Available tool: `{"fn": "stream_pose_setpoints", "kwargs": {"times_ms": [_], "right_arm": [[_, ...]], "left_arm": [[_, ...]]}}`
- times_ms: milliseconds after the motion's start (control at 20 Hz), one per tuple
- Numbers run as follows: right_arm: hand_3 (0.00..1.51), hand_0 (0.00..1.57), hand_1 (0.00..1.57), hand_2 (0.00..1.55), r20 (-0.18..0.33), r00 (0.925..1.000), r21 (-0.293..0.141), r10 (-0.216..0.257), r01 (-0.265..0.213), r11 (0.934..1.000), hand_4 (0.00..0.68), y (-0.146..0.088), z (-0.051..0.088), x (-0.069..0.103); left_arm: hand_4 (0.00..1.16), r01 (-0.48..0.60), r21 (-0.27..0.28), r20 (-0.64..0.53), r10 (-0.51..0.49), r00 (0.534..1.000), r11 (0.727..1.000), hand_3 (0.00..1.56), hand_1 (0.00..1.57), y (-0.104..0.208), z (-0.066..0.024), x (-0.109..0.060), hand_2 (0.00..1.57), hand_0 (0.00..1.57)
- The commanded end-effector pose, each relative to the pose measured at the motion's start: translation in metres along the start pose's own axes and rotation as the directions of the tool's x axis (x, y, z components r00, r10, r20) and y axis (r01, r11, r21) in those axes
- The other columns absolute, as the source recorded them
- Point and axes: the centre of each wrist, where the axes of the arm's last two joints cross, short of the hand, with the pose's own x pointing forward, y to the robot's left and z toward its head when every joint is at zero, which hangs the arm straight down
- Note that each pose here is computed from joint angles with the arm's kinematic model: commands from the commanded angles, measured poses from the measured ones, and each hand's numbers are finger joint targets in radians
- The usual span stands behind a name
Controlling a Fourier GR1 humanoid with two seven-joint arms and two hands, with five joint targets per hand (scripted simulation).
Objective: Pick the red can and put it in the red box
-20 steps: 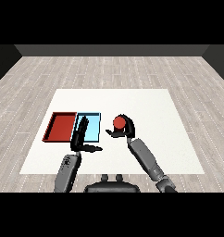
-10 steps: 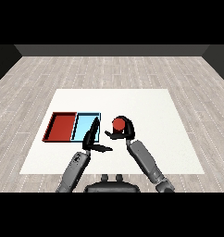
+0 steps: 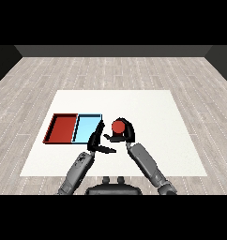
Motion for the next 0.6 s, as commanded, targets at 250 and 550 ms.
{"fn": "stream_pose_setpoints", "kwargs": {"times_ms": [250,550], "right_arm": [[1.38,1.44,1.44,1.44,0.007,0.9999,0.009,-0.015,0.015,0.9998,0.63,0.028,-0.01,0.017],[1.37,1.48,1.48,1.44,-0.001,0.9994,0.05,-0.036,0.036,0.9981,0.621,0.033,-0.006,-0.002]], "left_arm": [[0.0,-0.018,0.007,-0.022,0.018,1.0,1.0,0.0,0.0,0.005,-0.006,-0.015,0.0,0.0],[0.0,-0.055,-0.028,-0.035,0.054,0.998,0.998,0.0,0.0,-0.023,-0.0138,-0.009,0.0,0.0]]}}
